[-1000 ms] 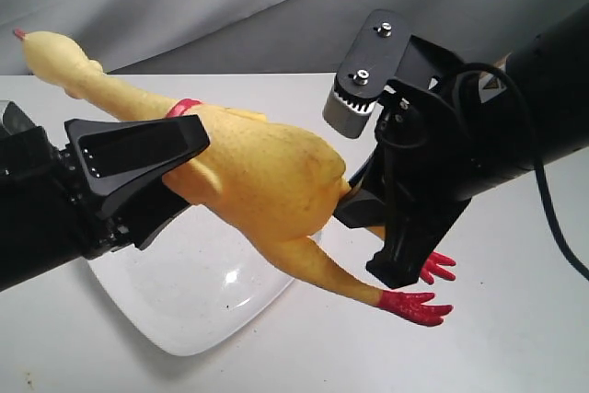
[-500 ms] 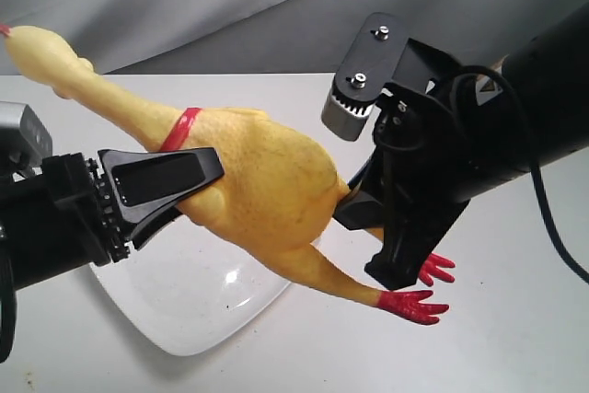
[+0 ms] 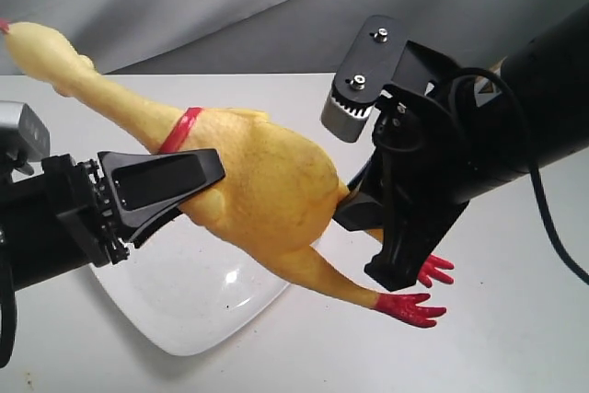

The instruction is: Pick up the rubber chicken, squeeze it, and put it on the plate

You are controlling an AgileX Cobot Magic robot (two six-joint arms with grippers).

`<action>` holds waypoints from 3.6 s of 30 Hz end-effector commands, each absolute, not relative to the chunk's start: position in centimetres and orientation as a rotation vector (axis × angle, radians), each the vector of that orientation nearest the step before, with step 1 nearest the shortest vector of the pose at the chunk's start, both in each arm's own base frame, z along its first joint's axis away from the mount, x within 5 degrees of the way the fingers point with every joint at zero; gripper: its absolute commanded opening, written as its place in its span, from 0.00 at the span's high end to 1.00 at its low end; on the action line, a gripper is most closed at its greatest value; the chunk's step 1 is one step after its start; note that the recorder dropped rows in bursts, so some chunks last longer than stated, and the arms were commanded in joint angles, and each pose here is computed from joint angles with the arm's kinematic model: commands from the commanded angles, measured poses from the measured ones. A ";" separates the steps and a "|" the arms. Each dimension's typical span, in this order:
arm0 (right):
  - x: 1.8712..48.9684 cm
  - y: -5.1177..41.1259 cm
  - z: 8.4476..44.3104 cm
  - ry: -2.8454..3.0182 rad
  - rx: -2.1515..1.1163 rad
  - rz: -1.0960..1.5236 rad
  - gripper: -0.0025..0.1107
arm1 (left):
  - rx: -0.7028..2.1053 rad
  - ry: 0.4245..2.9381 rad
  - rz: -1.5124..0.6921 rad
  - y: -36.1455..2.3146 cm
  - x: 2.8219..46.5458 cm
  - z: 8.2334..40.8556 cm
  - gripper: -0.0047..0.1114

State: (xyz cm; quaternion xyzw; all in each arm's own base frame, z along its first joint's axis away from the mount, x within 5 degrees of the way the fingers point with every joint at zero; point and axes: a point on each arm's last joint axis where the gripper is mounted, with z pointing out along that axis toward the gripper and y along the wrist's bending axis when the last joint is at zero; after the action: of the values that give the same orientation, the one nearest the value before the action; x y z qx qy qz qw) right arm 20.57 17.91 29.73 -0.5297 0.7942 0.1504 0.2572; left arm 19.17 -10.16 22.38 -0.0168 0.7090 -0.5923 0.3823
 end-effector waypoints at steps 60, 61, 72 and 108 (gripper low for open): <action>20.3 18.0 30.2 2.146 -1.414 0.446 0.98 | 0.044 1.789 -1.461 -10.2 19.1 22.4 0.32; 20.3 18.0 30.2 2.146 -1.414 0.446 0.98 | 0.038 1.790 -1.466 -10.2 19.1 22.4 0.22; 20.3 18.0 30.2 2.146 -1.414 0.446 0.98 | -0.015 1.819 -1.487 -10.2 19.2 22.2 0.31; 21.8 17.8 30.7 2.092 -1.282 0.314 0.98 | 0.257 2.013 -1.529 -10.8 15.8 22.6 0.09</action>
State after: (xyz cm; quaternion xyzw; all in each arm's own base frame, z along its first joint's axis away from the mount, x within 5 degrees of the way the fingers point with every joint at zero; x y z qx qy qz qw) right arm 20.97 17.87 29.84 -0.5189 0.7975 0.1393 0.2746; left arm 17.18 -10.71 22.15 0.0708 0.7474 -0.5714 0.3314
